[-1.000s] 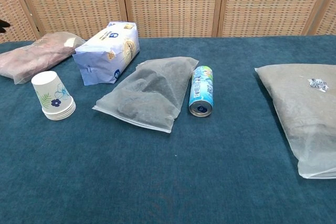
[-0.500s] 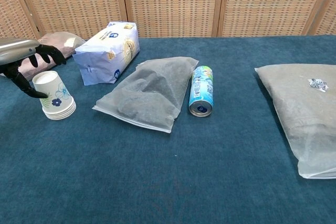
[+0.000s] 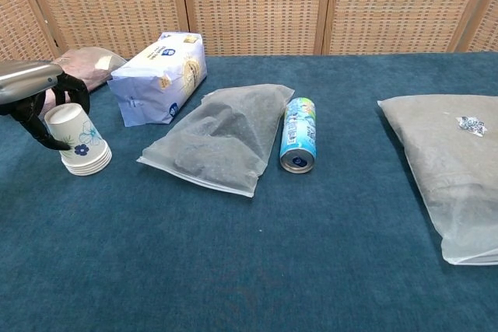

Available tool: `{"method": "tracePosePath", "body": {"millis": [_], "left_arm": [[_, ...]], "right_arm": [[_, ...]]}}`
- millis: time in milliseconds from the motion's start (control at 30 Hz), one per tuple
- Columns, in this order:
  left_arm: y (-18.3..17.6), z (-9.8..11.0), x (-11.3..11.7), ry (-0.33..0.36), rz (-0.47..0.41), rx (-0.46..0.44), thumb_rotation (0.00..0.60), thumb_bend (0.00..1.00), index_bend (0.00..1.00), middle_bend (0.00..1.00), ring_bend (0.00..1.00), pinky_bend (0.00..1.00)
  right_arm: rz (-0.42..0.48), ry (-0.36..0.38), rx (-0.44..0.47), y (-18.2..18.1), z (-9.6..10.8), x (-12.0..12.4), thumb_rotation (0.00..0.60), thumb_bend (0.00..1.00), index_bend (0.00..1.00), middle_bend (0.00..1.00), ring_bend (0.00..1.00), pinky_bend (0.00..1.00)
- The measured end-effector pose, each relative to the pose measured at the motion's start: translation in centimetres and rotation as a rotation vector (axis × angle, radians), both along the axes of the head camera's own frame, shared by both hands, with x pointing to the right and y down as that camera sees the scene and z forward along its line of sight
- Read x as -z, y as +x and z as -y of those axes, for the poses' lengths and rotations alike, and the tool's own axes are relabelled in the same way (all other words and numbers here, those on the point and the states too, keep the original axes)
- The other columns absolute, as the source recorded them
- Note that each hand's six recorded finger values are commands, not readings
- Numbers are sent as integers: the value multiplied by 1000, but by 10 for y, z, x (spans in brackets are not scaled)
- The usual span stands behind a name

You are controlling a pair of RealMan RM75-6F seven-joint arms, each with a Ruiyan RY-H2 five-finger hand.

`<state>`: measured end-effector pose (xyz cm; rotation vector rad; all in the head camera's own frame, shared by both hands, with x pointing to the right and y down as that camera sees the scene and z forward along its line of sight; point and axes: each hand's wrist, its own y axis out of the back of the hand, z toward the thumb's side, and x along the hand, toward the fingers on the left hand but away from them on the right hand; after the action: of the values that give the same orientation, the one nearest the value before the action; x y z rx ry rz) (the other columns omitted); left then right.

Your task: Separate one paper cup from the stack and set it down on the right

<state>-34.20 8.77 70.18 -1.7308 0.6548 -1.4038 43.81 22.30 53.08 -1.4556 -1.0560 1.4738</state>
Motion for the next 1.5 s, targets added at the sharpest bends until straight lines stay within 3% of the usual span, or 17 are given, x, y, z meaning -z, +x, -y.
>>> {"method": "tracePosePath", "body": {"millis": [233, 433, 633, 833, 1067, 1167, 1367, 1500], "left_arm": [[-7, 2, 7, 12, -54, 61, 600, 49, 490, 500, 460, 582], [-9, 4, 20, -9, -217, 165, 600, 48, 490, 500, 460, 583], [-4, 7, 35, -55, -493, 305, 600, 49, 491, 500, 464, 588], [14, 11, 44, -151, -806, 434, 600, 49, 492, 499, 464, 588], [74, 12, 44, -347, -1164, 533, 600, 50, 496, 500, 464, 588], [114, 11, 42, -425, -1257, 529, 600, 60, 497, 500, 464, 588], [178, 10, 37, -533, -1315, 495, 600, 73, 497, 500, 464, 588], [211, 10, 33, -578, -1335, 486, 600, 73, 499, 500, 464, 588]], "right_arm": [[-2, -9, 5, -1, -1, -2, 600, 0, 0, 0, 0, 0], [-2, -21, 16, -3, 1, -6, 600, 0, 0, 0, 0, 0], [23, -4, 96, -11, 14, -4, 600, 0, 0, 0, 0, 0], [25, 20, 207, -19, 36, -5, 600, 0, 33, 0, 0, 0], [121, 66, 353, -44, 66, -3, 600, 0, 87, 37, 0, 0], [164, 94, 395, -54, 80, 1, 600, 0, 114, 44, 0, 0], [208, 138, 460, -72, 100, 12, 600, 0, 132, 74, 0, 0], [220, 158, 514, -87, 110, 18, 600, 0, 213, 130, 0, 0]]}}
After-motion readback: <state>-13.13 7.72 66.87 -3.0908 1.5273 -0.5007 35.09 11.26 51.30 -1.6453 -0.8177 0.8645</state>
